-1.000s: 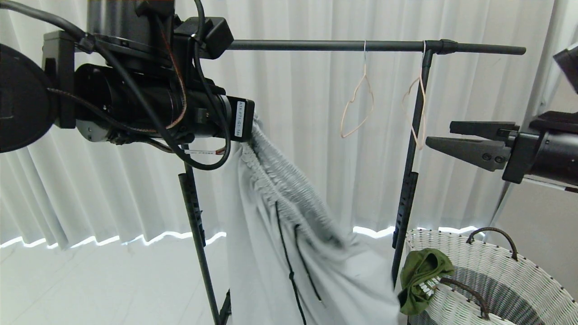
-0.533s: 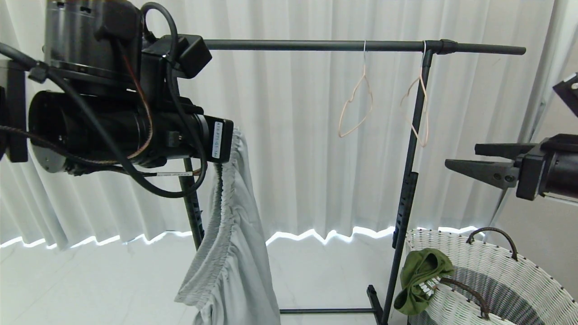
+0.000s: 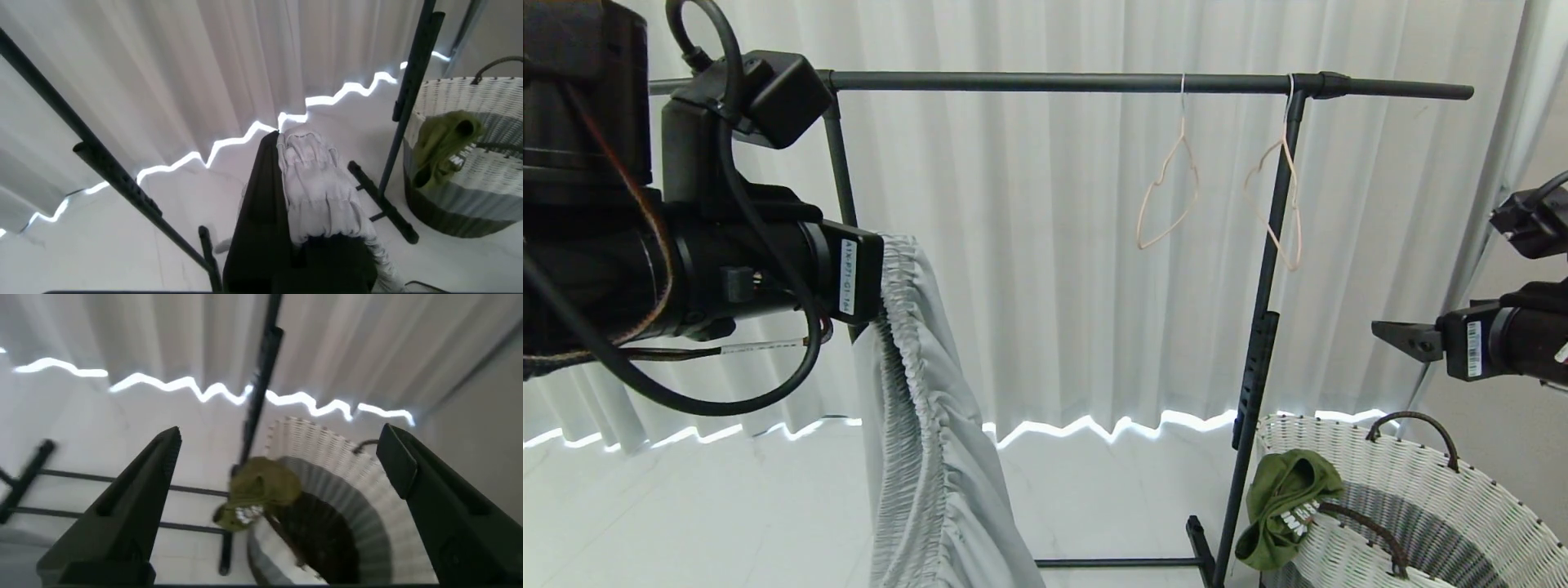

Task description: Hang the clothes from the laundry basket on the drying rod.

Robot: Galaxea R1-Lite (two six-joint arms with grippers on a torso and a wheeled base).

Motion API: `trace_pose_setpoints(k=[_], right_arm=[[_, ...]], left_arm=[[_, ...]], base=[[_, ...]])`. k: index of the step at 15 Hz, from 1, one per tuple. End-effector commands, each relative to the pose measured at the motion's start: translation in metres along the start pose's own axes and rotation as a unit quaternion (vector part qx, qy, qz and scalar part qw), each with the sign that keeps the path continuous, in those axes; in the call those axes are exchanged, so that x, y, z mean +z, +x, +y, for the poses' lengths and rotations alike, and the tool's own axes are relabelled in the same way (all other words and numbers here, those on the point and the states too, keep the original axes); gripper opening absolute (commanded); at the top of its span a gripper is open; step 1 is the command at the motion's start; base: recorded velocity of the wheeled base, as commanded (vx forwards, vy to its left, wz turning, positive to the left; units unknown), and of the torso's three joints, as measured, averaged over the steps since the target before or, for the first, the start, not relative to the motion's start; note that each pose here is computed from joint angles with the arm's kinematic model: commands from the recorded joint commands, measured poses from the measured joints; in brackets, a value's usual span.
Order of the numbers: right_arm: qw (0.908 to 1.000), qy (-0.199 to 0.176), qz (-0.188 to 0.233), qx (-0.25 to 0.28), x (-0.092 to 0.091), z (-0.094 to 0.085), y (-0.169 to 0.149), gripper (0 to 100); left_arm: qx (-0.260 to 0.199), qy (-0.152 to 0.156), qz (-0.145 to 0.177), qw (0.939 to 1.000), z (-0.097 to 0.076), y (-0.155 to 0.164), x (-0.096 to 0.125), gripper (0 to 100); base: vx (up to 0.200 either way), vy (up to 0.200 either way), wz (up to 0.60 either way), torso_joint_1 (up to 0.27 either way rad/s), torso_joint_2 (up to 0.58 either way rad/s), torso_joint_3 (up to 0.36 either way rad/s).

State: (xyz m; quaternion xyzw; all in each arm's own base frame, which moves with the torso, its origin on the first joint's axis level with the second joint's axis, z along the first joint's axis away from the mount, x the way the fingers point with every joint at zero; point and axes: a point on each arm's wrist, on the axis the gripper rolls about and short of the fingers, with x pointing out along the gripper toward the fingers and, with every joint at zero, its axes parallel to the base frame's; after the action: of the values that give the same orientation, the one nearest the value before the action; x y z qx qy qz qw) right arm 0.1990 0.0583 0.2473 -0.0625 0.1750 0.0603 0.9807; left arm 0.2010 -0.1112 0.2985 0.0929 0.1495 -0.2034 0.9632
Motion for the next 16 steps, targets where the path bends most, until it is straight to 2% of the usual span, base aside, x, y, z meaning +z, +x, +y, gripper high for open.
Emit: trace_pose_setpoints(k=[1, 3, 4, 7, 13, 16], right_arm=[[0.9997, -0.012, 0.01, -0.018, -0.008, -0.001, 0.003, 100], [0.9965, -0.052, 0.016, -0.063, -0.018, -0.003, 0.007, 100], [0.9957, -0.06, 0.012, -0.069, -0.022, -0.003, 0.008, 100], [0.9952, -0.057, -0.026, -0.075, -0.022, -0.002, 0.011, 100], [0.9951, -0.057, -0.03, -0.075, -0.021, -0.002, 0.01, 100], [0.995, -0.056, -0.031, -0.076, -0.02, -0.002, 0.009, 100]], left_arm=[[0.0, 0.0, -0.003, 1.0, 0.0, -0.006, -0.003, 0], [0.0, 0.001, -0.002, 1.0, 0.0, -0.007, -0.005, 0], [0.0, 0.001, -0.002, 1.0, 0.0, -0.008, -0.006, 0], [0.0, 0.001, -0.004, 1.0, 0.001, -0.01, -0.006, 0], [0.0, 0.001, -0.002, 1.0, 0.001, -0.015, -0.01, 0], [0.0, 0.001, 0.001, 1.0, 0.001, -0.014, -0.012, 0]], base=[[0.0, 0.0, 0.0, 0.0, 0.0, 0.0], [0.0, 0.0, 0.0, 0.0, 0.0, 0.0], [0.0, 0.0, 0.0, 0.0, 0.0, 0.0], [0.0, 0.0, 0.0, 0.0, 0.0, 0.0], [0.0, 0.0, 0.0, 0.042, -0.05, -0.058], [0.0, 0.0, 0.0, 0.165, -0.48, -0.242]])
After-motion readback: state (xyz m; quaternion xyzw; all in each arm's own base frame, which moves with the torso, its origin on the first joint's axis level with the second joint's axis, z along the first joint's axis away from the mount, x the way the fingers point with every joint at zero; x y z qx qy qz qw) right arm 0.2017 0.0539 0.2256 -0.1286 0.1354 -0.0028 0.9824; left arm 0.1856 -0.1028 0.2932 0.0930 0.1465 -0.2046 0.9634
